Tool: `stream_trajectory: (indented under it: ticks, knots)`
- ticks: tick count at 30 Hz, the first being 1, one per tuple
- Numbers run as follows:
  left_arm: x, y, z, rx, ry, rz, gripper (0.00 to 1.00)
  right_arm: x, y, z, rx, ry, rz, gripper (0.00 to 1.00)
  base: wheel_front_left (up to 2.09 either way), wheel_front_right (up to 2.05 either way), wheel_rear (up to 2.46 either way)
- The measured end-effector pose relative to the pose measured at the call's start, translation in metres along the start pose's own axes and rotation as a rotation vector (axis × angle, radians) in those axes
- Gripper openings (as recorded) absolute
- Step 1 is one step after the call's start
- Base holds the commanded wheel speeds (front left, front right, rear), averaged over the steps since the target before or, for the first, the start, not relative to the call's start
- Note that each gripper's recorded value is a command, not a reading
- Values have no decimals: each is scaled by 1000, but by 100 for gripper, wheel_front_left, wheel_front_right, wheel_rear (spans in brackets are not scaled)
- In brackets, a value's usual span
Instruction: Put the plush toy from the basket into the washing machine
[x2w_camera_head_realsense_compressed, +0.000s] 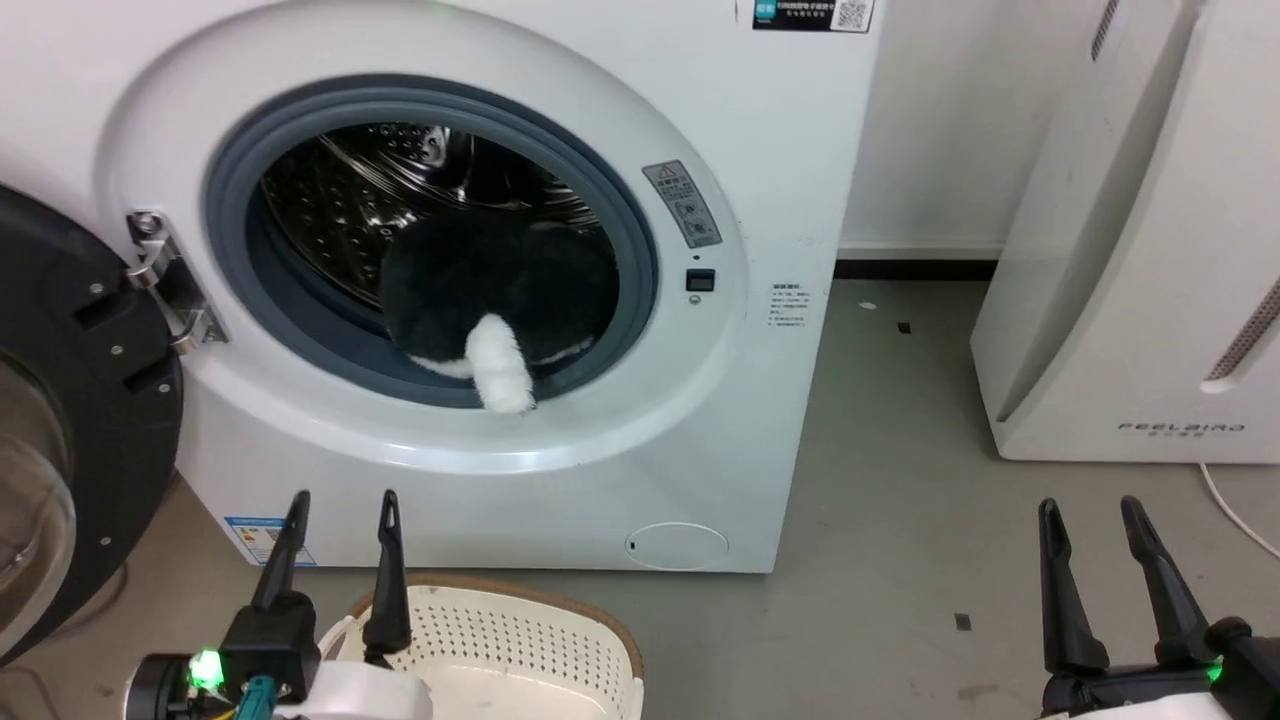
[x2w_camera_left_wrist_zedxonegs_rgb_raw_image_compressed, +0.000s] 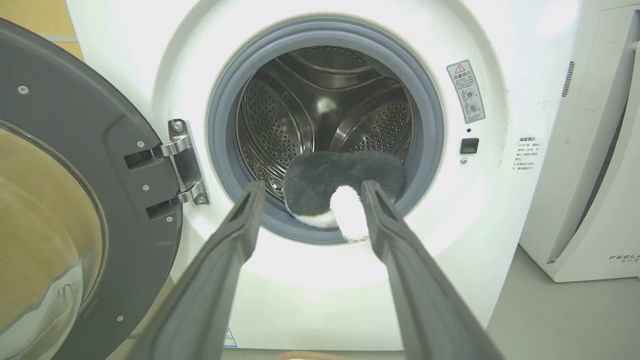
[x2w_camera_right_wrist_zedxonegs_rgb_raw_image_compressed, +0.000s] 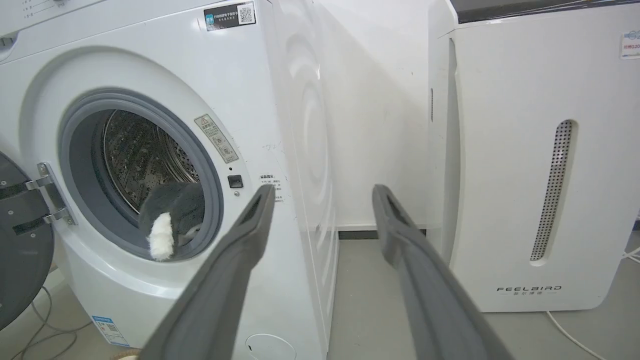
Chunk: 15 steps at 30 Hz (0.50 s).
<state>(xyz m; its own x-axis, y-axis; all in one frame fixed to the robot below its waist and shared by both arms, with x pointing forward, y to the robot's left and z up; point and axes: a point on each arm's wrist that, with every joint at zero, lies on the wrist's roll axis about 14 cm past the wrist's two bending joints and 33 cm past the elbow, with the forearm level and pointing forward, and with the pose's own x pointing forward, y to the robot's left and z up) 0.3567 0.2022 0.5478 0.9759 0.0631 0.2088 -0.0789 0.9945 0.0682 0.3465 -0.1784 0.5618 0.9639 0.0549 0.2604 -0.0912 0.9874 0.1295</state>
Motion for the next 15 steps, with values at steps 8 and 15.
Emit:
stream_trajectory:
  ticks: [8, 15]
  knots:
    - [-6, 0, -2, -6, 10, -1, 0, -2, 2, -1, 2, 6, 4, 0, 0, 0, 0]
    - [-5, -1, -5, -7, 25, -2, 0, -2, 1, -4, 1, 21, 3, 0, 0, 0, 0]
